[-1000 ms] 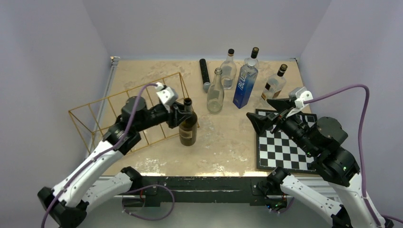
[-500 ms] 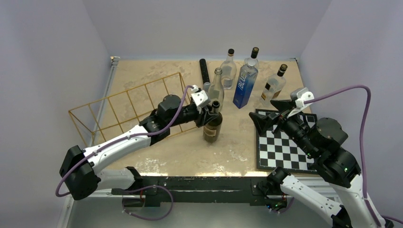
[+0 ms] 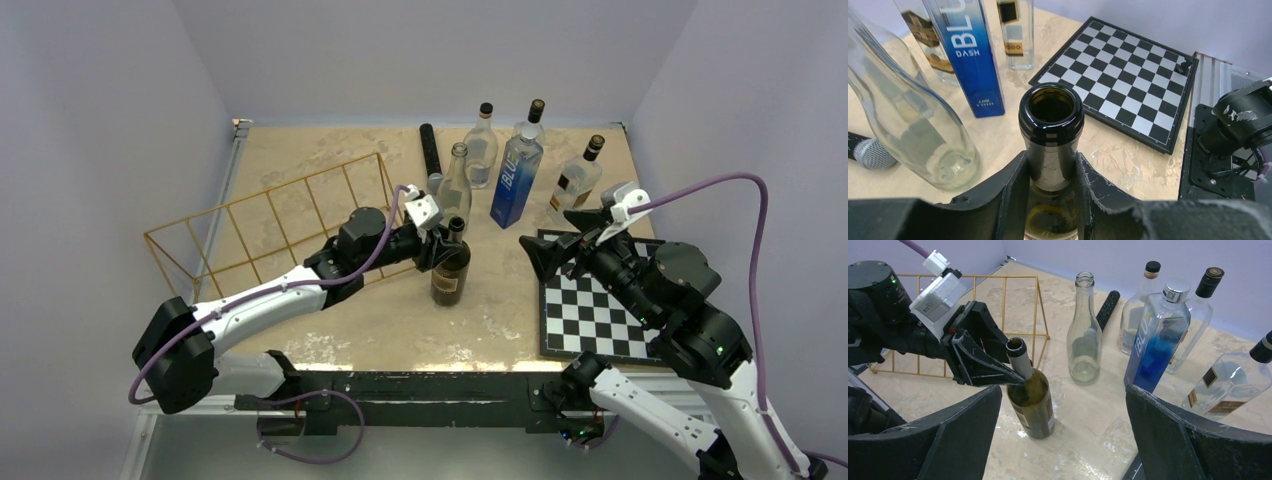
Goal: Take the wine bottle off the wine rack
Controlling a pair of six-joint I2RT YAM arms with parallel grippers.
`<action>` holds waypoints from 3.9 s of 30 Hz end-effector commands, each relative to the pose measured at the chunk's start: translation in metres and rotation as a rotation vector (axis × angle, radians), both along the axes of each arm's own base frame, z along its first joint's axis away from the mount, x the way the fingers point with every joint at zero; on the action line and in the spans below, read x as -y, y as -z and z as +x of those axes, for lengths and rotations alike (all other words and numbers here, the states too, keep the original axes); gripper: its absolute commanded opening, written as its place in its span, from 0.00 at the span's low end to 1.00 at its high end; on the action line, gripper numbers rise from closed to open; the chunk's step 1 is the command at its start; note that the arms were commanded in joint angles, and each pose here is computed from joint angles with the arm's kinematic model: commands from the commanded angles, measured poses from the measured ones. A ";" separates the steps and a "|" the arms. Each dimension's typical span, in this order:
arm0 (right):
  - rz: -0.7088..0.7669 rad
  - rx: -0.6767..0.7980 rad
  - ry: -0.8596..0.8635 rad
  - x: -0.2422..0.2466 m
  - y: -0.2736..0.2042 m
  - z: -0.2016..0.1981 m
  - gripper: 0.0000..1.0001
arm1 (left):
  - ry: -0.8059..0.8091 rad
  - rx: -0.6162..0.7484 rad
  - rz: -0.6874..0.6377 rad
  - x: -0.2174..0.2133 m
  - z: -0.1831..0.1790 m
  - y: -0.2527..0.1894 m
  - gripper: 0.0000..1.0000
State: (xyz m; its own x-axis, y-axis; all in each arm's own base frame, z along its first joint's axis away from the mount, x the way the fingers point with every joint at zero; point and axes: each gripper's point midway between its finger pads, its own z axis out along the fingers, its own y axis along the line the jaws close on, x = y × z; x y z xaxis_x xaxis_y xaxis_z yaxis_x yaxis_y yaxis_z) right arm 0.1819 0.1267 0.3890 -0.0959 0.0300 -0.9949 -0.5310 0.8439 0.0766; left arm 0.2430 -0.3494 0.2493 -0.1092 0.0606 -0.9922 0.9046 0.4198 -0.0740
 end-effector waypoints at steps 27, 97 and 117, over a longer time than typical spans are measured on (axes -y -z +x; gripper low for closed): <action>0.064 -0.258 -0.235 -0.098 0.031 0.022 0.96 | -0.441 0.237 -0.011 -0.118 0.005 -0.129 0.99; 0.199 -0.346 0.036 -0.011 0.050 -0.006 0.99 | -0.473 0.320 -0.040 -0.194 -0.054 -0.077 0.99; 0.164 -0.390 -0.019 -0.022 0.072 -0.007 0.99 | -0.465 0.330 -0.051 -0.195 -0.057 -0.080 0.99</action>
